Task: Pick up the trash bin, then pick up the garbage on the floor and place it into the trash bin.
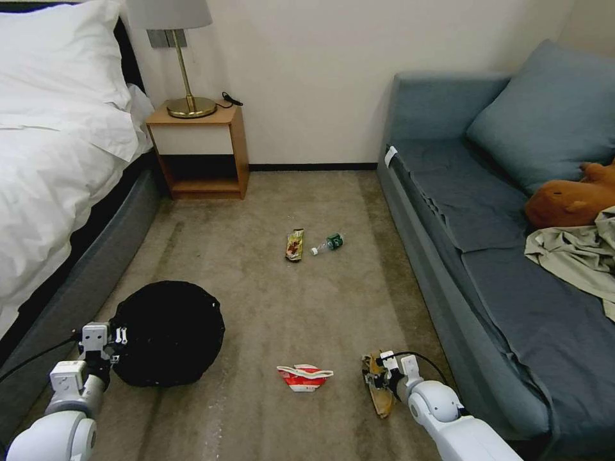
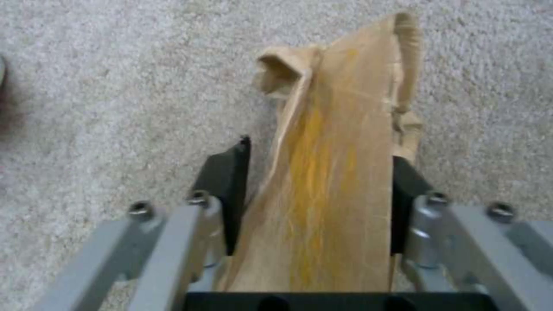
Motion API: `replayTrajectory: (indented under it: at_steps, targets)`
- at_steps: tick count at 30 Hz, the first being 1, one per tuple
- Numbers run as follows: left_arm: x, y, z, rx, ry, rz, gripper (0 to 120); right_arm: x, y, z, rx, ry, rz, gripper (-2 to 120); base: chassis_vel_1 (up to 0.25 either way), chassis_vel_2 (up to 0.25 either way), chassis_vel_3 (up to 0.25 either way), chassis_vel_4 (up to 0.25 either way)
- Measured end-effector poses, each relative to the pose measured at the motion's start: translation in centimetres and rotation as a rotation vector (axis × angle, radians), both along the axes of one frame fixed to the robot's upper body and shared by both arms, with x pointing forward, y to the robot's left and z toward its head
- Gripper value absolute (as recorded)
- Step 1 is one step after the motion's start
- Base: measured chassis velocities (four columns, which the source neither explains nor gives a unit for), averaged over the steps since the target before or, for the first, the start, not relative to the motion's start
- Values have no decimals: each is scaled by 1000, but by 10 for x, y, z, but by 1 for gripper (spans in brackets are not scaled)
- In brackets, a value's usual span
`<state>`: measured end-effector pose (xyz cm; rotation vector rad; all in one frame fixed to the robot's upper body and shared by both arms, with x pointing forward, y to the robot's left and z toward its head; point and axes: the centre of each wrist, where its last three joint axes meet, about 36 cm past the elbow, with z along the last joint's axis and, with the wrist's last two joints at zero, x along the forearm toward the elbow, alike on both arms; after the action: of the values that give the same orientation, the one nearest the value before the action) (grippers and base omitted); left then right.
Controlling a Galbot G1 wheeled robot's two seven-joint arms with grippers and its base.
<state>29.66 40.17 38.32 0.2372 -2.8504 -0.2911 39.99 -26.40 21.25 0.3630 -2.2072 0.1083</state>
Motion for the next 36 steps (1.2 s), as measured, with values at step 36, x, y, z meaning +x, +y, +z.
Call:
replayTrajectory:
  at_steps: [36]
  targets:
    - [-18, -19, 12, 51, -39, -29, 4, 152, 15, 214, -89, -433, 195, 0, 0, 0, 0, 0]
